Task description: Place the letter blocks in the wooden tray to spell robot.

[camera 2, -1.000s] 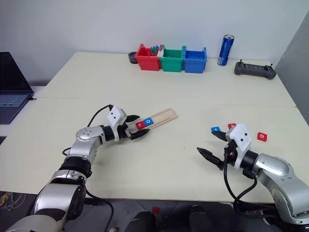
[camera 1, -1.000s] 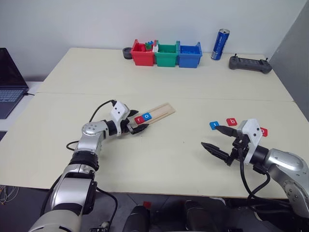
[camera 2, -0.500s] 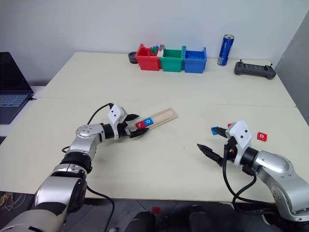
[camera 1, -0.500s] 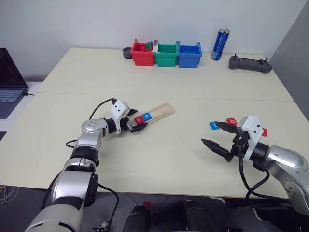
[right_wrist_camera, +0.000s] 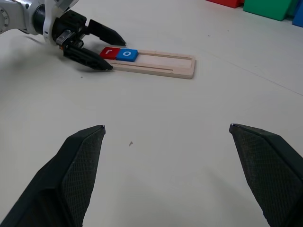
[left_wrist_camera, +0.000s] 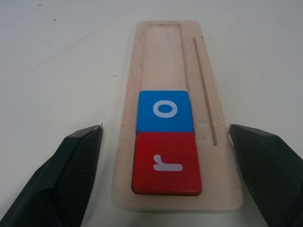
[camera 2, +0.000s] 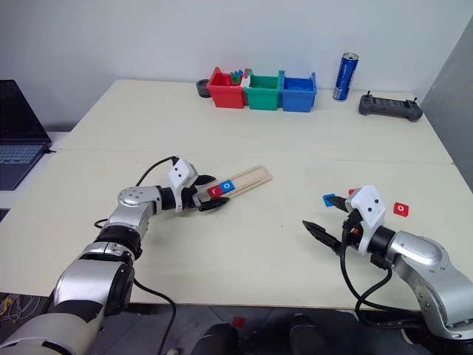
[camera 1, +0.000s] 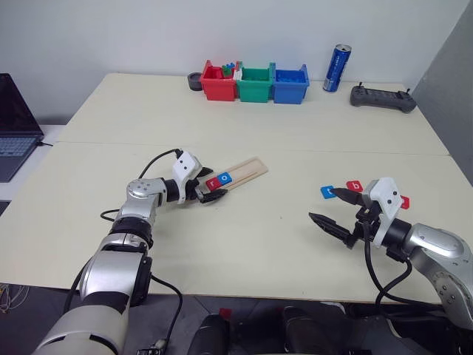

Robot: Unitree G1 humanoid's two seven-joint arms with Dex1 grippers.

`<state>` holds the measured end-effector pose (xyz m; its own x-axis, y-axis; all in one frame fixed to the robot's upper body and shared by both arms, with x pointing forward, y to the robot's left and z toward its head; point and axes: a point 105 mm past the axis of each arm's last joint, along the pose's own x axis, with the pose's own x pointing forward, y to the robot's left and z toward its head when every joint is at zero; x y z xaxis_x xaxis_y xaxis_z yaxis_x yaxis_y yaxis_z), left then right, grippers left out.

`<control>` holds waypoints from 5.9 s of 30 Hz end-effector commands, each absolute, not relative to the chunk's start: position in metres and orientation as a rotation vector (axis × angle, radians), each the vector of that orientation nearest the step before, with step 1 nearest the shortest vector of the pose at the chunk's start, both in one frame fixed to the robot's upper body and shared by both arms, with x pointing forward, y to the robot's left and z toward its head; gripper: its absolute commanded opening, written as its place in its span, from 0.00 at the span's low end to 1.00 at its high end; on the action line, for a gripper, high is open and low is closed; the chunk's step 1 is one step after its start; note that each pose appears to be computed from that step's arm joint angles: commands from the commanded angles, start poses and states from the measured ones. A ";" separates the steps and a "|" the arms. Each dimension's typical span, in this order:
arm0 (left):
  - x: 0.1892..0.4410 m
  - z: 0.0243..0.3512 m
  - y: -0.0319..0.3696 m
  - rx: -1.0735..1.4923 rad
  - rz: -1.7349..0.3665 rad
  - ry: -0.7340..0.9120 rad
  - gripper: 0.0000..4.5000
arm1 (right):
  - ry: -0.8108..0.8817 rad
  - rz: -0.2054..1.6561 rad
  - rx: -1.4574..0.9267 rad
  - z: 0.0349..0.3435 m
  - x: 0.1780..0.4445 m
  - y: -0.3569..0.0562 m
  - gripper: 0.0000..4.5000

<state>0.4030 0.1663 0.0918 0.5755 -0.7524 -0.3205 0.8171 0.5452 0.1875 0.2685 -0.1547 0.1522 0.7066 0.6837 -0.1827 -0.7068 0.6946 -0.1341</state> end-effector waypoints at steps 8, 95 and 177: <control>0.401 0.087 0.175 0.369 -0.944 0.265 1.00 | 0.075 0.784 -0.216 0.163 0.265 -0.152 0.99; 0.317 0.084 0.081 0.506 -1.572 0.181 0.75 | 0.087 1.017 -0.347 0.162 0.243 -0.166 1.00; 0.306 0.140 0.053 0.317 -1.502 -0.051 1.00 | 0.144 0.049 -0.100 0.106 0.362 -0.244 1.00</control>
<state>0.3093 0.0550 0.1330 0.0936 -0.9801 -0.1748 0.9757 0.0554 0.2119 0.3592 -0.2416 0.0959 0.9813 0.0401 -0.1883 -0.0563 0.9951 -0.0816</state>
